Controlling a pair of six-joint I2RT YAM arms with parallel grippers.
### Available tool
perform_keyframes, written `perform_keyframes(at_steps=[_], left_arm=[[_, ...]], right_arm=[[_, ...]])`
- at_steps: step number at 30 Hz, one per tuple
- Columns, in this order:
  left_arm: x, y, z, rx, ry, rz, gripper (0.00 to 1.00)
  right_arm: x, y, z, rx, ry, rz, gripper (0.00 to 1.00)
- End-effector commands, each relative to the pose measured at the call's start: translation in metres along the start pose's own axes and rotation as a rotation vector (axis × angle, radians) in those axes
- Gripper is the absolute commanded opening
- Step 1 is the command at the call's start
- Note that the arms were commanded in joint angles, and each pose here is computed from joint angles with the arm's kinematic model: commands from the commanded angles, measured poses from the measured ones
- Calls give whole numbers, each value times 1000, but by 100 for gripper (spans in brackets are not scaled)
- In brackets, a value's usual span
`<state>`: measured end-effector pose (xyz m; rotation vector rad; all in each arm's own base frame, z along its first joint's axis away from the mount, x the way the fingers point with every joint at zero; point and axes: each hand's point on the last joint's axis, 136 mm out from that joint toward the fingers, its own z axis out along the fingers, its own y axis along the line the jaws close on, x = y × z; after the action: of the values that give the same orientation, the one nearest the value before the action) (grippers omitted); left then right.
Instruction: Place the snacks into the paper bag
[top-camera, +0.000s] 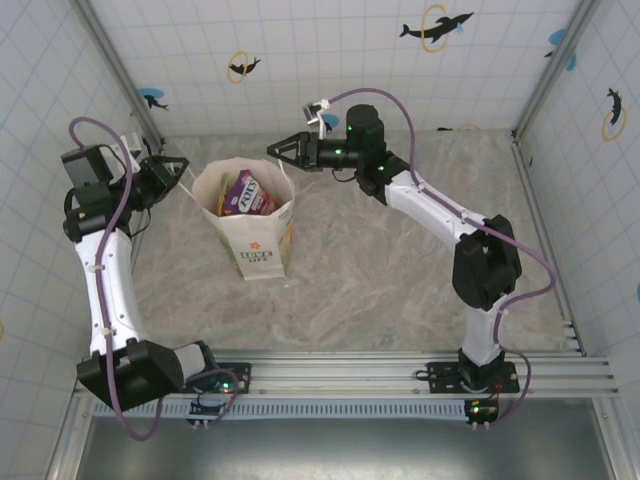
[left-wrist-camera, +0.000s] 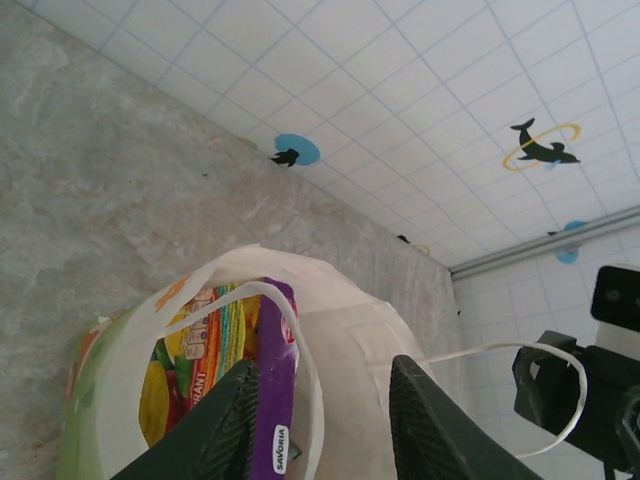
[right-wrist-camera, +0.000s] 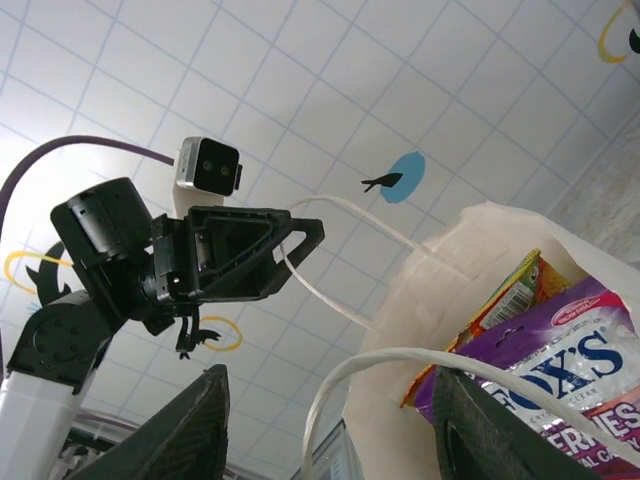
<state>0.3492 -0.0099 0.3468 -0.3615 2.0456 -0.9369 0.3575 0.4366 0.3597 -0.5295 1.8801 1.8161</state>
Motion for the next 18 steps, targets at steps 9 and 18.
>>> perform_keyframes(at_steps=[9, 18], left_arm=[[-10, -20, -4, 88, -33, 40, 0], [-17, -34, -7, 142, -43, 63, 0]], right_arm=[[-19, 13, 1, -29, -45, -55, 15], [-35, 30, -16, -33, -104, -108, 0]])
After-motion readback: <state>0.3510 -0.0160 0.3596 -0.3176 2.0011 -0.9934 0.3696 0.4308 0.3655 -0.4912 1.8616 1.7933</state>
